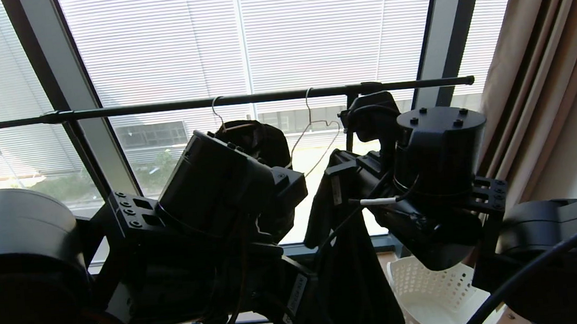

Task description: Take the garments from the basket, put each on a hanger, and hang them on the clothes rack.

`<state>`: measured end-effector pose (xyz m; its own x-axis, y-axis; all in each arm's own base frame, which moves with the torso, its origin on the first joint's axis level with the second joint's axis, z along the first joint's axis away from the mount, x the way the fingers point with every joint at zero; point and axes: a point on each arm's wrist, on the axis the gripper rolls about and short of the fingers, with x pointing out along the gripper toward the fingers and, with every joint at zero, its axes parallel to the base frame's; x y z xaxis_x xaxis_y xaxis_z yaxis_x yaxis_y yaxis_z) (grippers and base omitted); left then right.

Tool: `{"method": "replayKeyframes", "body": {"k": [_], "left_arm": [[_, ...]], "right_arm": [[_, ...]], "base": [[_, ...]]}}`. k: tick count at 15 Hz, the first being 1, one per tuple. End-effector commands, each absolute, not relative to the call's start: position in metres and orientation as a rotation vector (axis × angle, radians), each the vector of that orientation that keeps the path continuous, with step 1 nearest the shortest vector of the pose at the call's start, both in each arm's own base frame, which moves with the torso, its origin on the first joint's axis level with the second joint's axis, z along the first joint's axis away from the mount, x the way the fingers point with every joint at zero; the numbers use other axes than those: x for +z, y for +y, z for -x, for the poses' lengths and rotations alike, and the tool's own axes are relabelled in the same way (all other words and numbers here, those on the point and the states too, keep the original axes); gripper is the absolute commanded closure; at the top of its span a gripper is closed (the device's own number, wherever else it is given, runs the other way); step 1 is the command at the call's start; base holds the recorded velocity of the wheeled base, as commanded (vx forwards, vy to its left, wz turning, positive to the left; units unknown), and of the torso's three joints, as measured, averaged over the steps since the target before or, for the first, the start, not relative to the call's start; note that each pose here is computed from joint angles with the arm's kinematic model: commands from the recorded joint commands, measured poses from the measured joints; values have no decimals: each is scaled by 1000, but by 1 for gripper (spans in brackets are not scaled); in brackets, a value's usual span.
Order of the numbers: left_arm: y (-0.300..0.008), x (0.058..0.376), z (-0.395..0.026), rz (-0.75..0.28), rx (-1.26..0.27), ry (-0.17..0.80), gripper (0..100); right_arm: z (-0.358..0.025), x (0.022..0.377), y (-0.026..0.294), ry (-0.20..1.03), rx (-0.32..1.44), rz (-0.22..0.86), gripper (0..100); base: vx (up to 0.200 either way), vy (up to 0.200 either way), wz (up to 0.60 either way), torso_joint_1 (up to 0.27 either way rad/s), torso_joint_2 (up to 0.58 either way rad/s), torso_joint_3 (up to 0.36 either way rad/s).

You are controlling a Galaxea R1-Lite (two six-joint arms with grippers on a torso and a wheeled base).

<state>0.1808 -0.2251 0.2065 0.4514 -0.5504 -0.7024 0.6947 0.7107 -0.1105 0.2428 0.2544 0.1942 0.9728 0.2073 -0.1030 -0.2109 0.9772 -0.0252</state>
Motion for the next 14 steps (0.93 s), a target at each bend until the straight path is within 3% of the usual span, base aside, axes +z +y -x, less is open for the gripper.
{"method": "replayKeyframes", "body": {"k": [1, 6, 9, 11, 14], "left_arm": [[-238, 209, -177, -194, -804, 781, 100], [-216, 206, -196, -108, -680, 814, 100], [-195, 205, -215, -53, -579, 821, 100], [-179, 215, -234, 0, -507, 779, 100], [-182, 231, -245, 44, -512, 689, 100]], "right_arm": [[-246, 185, 262, 110, 218, 44, 100], [-255, 202, 239, 79, 157, 37, 100], [-258, 205, 221, 78, 118, 103, 100], [-249, 202, 202, 101, 104, 224, 100], [-231, 184, 198, 154, 146, 354, 100]], "base": [[0, 0, 0, 0, 0, 0], [0, 0, 0, 0, 0, 0], [0, 0, 0, 0, 0, 0], [0, 0, 0, 0, 0, 0], [0, 0, 0, 0, 0, 0]]}}
